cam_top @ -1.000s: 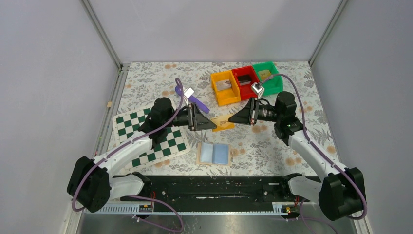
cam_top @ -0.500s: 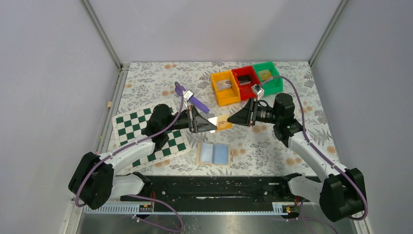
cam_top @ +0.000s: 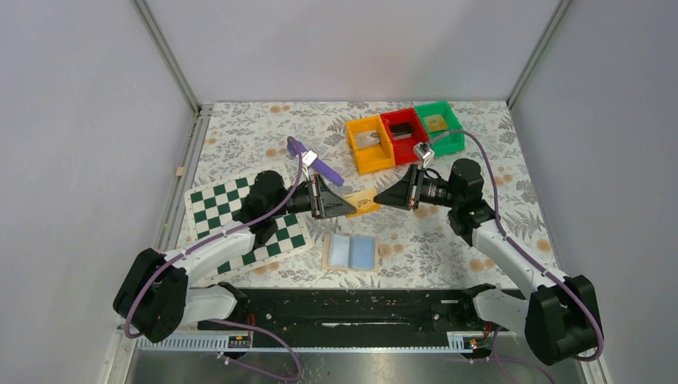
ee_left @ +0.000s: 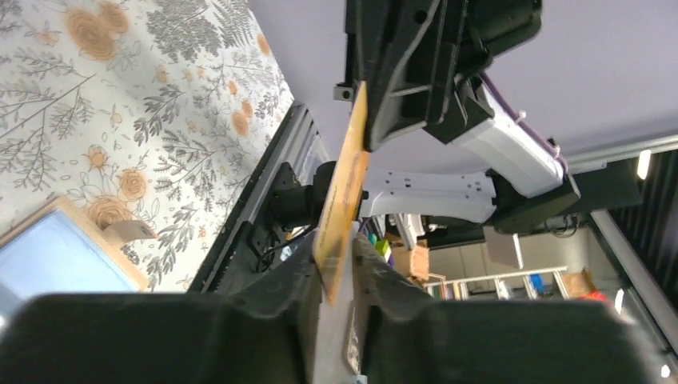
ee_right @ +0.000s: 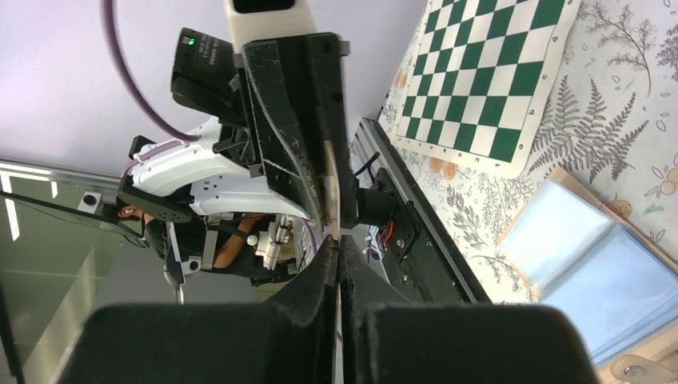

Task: Take the credit cards out of the card holder
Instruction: Place the credit card in the storage box.

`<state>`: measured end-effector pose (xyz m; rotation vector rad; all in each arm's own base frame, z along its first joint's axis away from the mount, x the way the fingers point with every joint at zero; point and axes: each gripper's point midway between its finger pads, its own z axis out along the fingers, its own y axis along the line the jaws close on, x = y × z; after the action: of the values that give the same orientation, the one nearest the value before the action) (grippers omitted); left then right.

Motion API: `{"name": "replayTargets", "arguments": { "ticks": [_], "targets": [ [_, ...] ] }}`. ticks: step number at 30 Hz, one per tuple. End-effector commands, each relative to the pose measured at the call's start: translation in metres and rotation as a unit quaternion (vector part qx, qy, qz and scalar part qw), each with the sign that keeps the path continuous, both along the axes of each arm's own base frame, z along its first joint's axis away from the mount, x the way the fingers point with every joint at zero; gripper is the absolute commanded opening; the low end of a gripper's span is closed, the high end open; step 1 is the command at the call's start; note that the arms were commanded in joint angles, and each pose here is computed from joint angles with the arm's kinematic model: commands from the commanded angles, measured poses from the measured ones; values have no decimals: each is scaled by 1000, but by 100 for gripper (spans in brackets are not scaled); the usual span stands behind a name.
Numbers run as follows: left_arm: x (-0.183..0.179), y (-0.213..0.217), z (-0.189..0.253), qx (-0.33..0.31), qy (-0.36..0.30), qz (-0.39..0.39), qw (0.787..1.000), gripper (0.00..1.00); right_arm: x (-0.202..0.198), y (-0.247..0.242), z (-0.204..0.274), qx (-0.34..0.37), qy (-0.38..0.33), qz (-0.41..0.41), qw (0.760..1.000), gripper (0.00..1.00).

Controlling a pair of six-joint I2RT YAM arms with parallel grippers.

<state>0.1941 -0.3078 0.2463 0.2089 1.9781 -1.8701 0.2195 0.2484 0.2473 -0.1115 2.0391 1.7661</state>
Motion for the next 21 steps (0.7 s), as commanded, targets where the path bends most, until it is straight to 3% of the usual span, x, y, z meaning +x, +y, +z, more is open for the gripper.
{"name": "replayTargets", "arguments": {
  "ticks": [1, 3, 4, 8, 11, 16, 21],
  "targets": [
    [8, 3, 11, 7, -47, 24, 999, 36, -1, 1, 26, 32, -50, 1, 998, 0],
    [8, 7, 4, 25, -40, 29, 998, 58, 6, -5, 32, 24, -64, -2, 998, 0],
    [8, 10, 5, 33, -46, 33, 998, 64, 12, -12, 35, 16, -72, -7, 997, 0],
    [9, 25, -15, 126, -64, 47, 989, 77, 61, -66, 29, -47, -68, -85, 993, 0],
    [7, 38, -16, 180, -102, 52, 977, 97, 98, -102, 27, -96, -58, -126, 986, 0],
    [9, 74, -18, 303, -144, 74, 939, 99, 152, -153, 12, -167, -28, -168, 971, 0],
    [13, 102, -20, 368, -188, 103, 905, 99, 202, -198, -23, -260, 26, -172, 950, 0]
  ]
}}
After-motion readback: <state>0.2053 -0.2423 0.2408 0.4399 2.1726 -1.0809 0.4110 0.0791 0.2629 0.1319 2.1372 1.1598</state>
